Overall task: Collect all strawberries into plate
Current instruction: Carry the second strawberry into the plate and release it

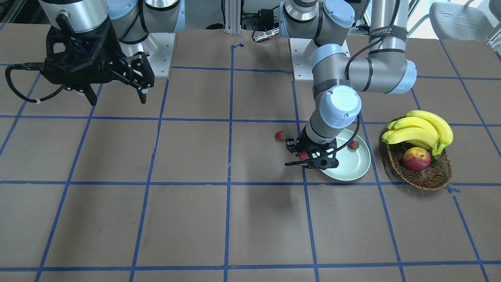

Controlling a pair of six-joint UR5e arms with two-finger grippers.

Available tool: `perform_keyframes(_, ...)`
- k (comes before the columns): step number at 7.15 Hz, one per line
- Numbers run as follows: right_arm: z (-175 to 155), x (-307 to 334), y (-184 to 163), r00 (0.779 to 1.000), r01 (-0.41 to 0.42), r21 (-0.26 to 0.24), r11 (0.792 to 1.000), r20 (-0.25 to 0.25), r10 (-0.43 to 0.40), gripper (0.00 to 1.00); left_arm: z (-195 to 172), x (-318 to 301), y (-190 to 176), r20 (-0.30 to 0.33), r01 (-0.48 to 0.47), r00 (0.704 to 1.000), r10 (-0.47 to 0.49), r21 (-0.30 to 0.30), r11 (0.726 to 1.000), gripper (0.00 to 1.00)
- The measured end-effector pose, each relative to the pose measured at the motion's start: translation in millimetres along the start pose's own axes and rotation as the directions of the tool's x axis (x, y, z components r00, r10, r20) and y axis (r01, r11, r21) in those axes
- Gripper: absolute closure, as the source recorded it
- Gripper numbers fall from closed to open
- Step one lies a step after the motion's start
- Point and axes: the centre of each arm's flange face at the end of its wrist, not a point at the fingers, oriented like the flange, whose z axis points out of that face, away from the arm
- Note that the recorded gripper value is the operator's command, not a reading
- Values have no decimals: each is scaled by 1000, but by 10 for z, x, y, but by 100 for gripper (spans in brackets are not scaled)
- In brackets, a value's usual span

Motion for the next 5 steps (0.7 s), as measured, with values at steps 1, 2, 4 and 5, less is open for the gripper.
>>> perform_keyframes(1,0,0,0,1000,0,0,1000,0,0,0,-173,-437,-113,2,-9,1000,9,-32,999,100)
perform_keyframes(2,1,0,0,1000,0,0,1000,0,0,0,-165,-890,-155,-16,3,1000,-4,-73,997,100)
perform_keyframes(4,0,-1,-1,1000,0,1,1000,1,0,0,50,-1368,-137,-45,16,999,-22,-129,992,1)
perform_keyframes(5,0,-1,-1,1000,0,1,1000,1,0,0,121,-1436,-124,-55,23,998,-31,-143,989,0)
